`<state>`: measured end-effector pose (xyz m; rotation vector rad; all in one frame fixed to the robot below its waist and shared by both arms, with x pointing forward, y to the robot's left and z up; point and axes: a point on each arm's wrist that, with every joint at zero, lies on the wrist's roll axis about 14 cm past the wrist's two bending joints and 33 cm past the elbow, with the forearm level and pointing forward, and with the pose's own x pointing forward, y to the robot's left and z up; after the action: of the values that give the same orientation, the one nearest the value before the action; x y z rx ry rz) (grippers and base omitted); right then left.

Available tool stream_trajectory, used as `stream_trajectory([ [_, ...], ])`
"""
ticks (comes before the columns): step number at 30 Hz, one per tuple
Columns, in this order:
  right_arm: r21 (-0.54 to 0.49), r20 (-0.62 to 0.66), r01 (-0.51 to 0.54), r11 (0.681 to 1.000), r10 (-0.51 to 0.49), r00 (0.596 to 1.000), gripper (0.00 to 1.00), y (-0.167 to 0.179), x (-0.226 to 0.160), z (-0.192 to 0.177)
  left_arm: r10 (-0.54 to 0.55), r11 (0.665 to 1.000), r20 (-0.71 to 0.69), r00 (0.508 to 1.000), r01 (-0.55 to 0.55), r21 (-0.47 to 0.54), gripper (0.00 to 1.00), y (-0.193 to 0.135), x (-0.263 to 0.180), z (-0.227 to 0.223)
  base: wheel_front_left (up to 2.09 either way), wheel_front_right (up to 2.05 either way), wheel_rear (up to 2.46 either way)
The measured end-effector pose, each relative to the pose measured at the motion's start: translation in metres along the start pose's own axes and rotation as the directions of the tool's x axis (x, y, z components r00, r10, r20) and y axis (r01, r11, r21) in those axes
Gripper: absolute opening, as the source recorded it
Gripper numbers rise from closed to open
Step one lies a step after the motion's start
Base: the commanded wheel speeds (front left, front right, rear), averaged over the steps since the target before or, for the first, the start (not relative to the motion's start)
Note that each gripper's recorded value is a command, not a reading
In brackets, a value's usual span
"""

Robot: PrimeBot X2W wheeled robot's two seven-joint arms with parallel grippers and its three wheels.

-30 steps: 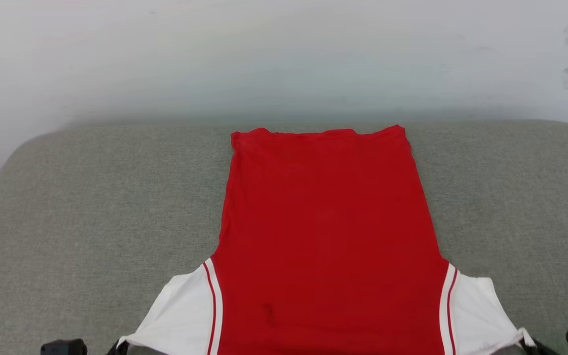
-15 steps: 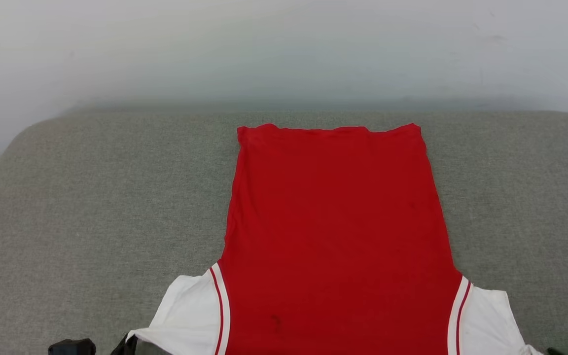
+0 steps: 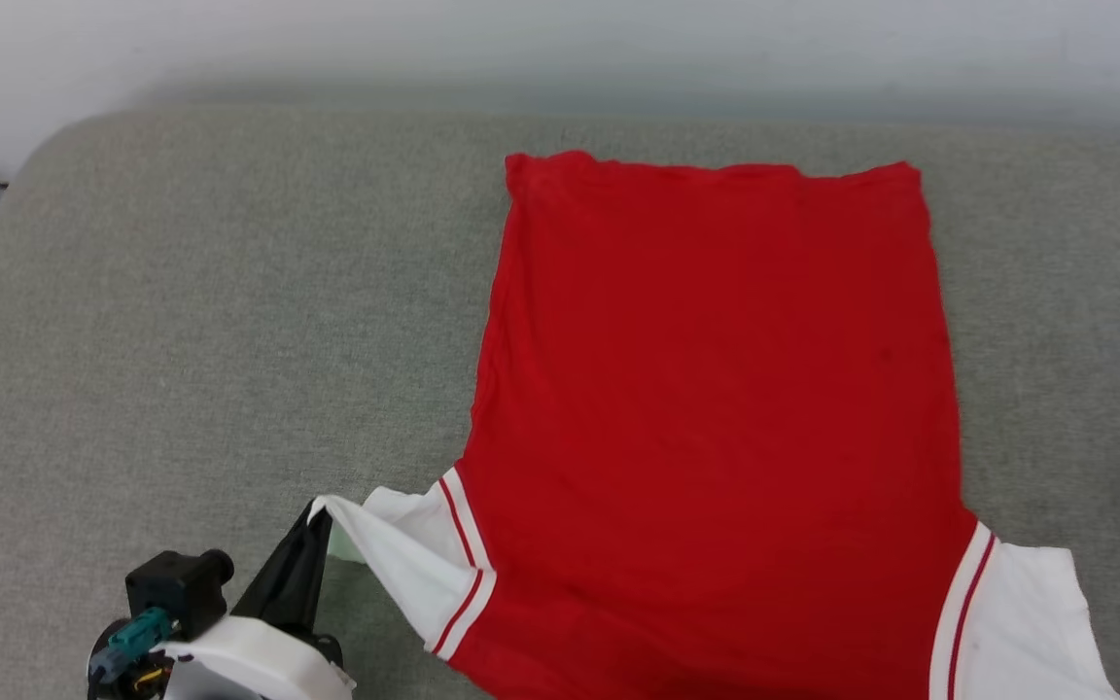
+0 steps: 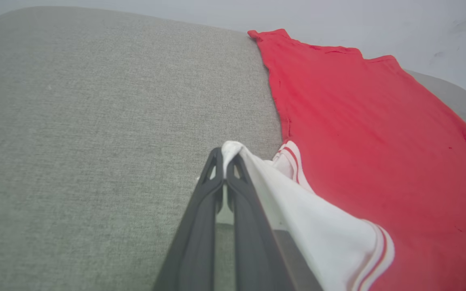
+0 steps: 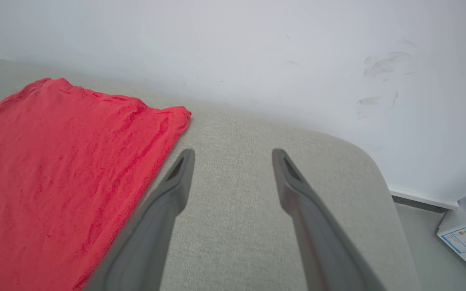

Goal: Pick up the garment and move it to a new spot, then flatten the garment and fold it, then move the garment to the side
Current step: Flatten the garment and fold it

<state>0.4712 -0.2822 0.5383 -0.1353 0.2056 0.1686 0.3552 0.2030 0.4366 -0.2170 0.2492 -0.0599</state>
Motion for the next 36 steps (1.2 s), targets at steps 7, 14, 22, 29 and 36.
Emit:
stream_trajectory([
  [7,-0.05,-0.09,-0.095,0.994,0.09,0.992,1.0,0.033,0.088,0.028,-0.022,0.999,0.037,0.999,0.022,0.023,0.0,-0.008,0.028,0.01,0.0,0.0,0.0],
  [14,0.016,-0.471,-0.187,0.982,0.172,0.865,1.0,0.071,0.159,-0.03,0.008,1.0,0.041,0.999,-0.009,0.02,0.0,-0.002,0.045,0.006,0.0,0.0,0.0],
  [22,0.006,-0.737,-0.189,0.982,0.132,0.663,1.0,0.088,0.203,-0.092,0.055,0.998,0.024,0.998,-0.056,0.024,0.0,0.011,0.055,-0.005,0.0,0.0,0.0],
  [29,0.034,-0.808,-0.22,0.975,0.156,0.568,1.0,0.11,0.21,-0.146,0.106,0.994,0.011,0.994,-0.106,0.03,0.0,0.024,0.053,-0.012,0.0,0.0,0.0],
  [36,0.07,-0.769,-0.203,0.977,0.183,0.612,0.0,0.107,0.205,-0.141,0.107,0.993,0.034,0.994,-0.108,0.048,0.0,0.025,0.053,-0.007,0.0,0.0,0.0],
])
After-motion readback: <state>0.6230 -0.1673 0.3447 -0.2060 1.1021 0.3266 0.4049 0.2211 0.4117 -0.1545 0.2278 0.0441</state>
